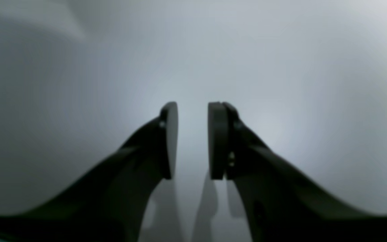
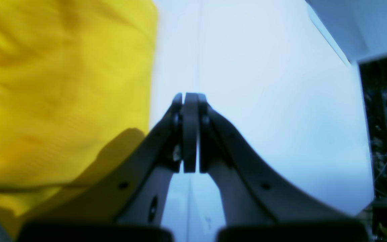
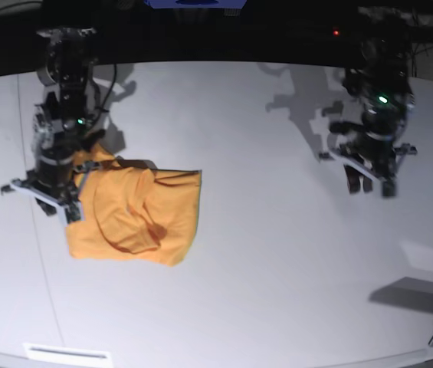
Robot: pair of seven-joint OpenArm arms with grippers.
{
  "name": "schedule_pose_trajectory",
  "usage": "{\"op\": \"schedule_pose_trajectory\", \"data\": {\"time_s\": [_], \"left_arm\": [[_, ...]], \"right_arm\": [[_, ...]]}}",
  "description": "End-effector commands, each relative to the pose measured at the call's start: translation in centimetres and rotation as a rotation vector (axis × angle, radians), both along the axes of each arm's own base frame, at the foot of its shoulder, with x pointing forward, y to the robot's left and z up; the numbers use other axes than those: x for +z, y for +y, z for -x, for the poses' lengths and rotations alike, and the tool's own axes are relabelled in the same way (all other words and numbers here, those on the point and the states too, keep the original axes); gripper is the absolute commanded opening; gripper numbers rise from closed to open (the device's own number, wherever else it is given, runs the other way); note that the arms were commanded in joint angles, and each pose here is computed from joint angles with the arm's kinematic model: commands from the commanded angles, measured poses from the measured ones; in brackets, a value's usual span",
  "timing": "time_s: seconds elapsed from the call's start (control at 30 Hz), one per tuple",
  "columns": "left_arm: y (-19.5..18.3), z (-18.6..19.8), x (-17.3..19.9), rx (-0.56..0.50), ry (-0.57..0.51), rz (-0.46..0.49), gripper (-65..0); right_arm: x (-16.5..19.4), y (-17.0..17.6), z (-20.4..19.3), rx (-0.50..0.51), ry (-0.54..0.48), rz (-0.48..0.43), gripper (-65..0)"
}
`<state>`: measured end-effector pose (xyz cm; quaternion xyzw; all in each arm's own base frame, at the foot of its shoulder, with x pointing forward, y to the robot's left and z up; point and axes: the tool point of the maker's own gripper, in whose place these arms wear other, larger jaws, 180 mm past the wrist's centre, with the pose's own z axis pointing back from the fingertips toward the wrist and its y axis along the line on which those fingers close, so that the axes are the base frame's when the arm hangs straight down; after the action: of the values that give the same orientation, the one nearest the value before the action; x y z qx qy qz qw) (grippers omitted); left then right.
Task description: Fold the T-shirt properly
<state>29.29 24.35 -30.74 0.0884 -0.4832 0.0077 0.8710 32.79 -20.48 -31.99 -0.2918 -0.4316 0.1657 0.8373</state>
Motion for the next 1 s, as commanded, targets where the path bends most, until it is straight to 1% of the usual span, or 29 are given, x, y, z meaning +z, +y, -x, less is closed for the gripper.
{"op": "schedule_pose_trajectory", "data": {"time_s": [0.0,0.13,0.2,0.27,0.4,0.47,0.57,0.73,0.83,0.97], "left_arm": [[-0.8,-0.5,1.3,-0.041,-0.061,-0.037,-50.9],[-5.0,0.9,-0.3,-0.195,-0.072,-0.159,-50.9],[-7.1,1.6,-0.8,-0.251,-0.084,-0.189,-50.9],[-8.0,2.2,-1.1,-0.262,-0.093,-0.202,-50.9],[-9.0,3.4,-1.3,-0.271,-0.123,-0.224,-50.9],[-9.4,3.9,-1.3,-0.290,-0.135,-0.249,-50.9],[-9.7,4.9,-1.6,-0.299,-0.136,-0.258,-50.9],[-10.2,7.1,-2.4,-0.336,-0.121,-0.280,-50.9],[-10.2,8.5,-2.6,-0.361,-0.120,-0.325,-50.9],[-10.1,10.8,-2.6,-0.352,-0.120,-0.386,-50.9]], "right_arm": [[1.3,-0.3,-0.2,0.001,-0.052,0.006,-64.6],[-0.3,-2.0,2.2,-0.013,-0.033,0.016,-64.6],[-1.0,-3.0,3.6,-0.025,-0.020,0.024,-64.6],[-1.5,-3.6,4.6,-0.037,-0.011,0.021,-64.6],[-2.8,-5.2,7.1,-0.101,0.004,-0.061,-64.7],[-3.3,-6.0,8.3,-0.125,0.009,-0.086,-64.7],[-3.8,-7.0,9.8,-0.147,0.029,-0.077,-64.7],[-4.7,-9.2,13.0,-0.212,0.084,-0.049,-64.7],[-5.2,-9.9,14.9,-0.230,0.124,-0.034,-64.7],[-6.2,-10.0,17.4,-0.242,0.186,-0.028,-64.7]]}}
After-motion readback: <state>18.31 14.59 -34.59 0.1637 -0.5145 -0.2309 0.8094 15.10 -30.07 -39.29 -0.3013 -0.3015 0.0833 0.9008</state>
